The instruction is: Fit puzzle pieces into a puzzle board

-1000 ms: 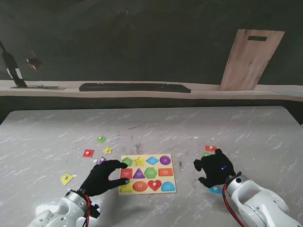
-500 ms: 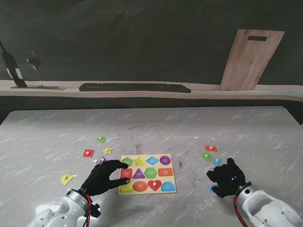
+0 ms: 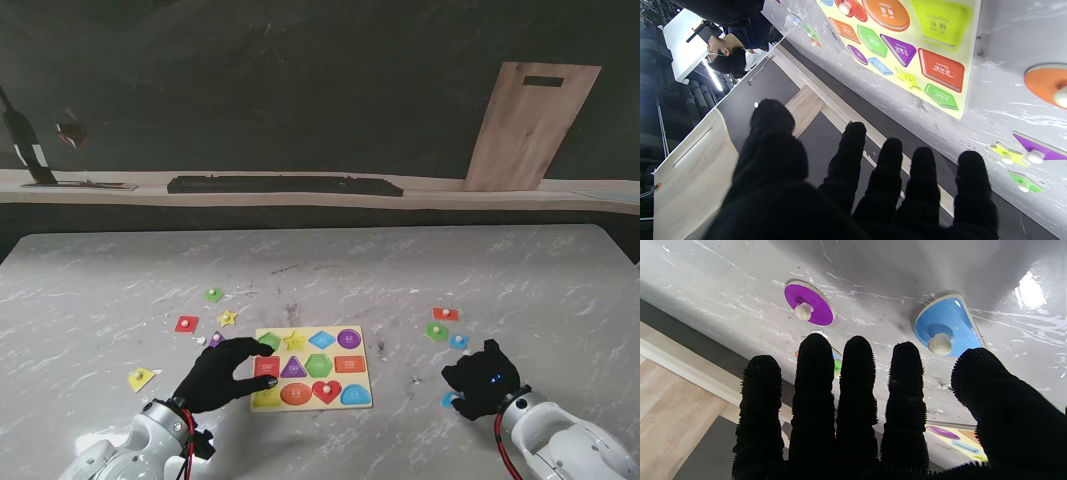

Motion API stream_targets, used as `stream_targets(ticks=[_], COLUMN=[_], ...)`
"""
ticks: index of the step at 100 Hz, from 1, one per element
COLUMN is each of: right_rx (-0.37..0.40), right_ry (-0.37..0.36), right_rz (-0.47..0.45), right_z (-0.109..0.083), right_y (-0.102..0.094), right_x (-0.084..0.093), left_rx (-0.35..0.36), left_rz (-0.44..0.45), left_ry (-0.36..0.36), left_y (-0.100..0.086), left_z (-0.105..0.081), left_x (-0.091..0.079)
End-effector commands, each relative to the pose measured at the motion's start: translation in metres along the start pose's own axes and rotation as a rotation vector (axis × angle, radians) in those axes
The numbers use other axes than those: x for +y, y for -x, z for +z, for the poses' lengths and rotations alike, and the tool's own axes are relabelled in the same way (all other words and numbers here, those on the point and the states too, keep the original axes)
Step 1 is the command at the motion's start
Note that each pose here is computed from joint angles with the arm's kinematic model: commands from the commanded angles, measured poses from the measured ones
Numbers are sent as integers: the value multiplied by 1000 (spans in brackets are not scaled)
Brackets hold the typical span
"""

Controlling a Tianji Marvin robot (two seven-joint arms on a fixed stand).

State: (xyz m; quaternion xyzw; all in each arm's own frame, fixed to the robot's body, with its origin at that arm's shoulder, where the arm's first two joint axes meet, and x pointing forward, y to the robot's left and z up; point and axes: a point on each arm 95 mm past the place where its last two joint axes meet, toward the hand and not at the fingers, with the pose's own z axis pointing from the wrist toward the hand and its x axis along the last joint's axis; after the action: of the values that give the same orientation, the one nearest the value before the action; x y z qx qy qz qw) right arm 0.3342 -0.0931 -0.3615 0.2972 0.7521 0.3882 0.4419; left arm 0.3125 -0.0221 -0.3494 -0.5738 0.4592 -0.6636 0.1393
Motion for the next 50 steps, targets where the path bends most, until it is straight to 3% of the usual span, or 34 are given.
stream_targets(ticks=[1, 50], right_rx=[4, 23], right_ry=[-12, -48], right_rz=[-3, 5], right_z=[0, 9], right_y=[-1, -10], right_x=[-3, -15], left_rx=[-2, -7], left_rz=[-4, -7], left_ry=[3, 5], left_y=[-1, -1], left_z=[0, 0], left_x=[1, 1])
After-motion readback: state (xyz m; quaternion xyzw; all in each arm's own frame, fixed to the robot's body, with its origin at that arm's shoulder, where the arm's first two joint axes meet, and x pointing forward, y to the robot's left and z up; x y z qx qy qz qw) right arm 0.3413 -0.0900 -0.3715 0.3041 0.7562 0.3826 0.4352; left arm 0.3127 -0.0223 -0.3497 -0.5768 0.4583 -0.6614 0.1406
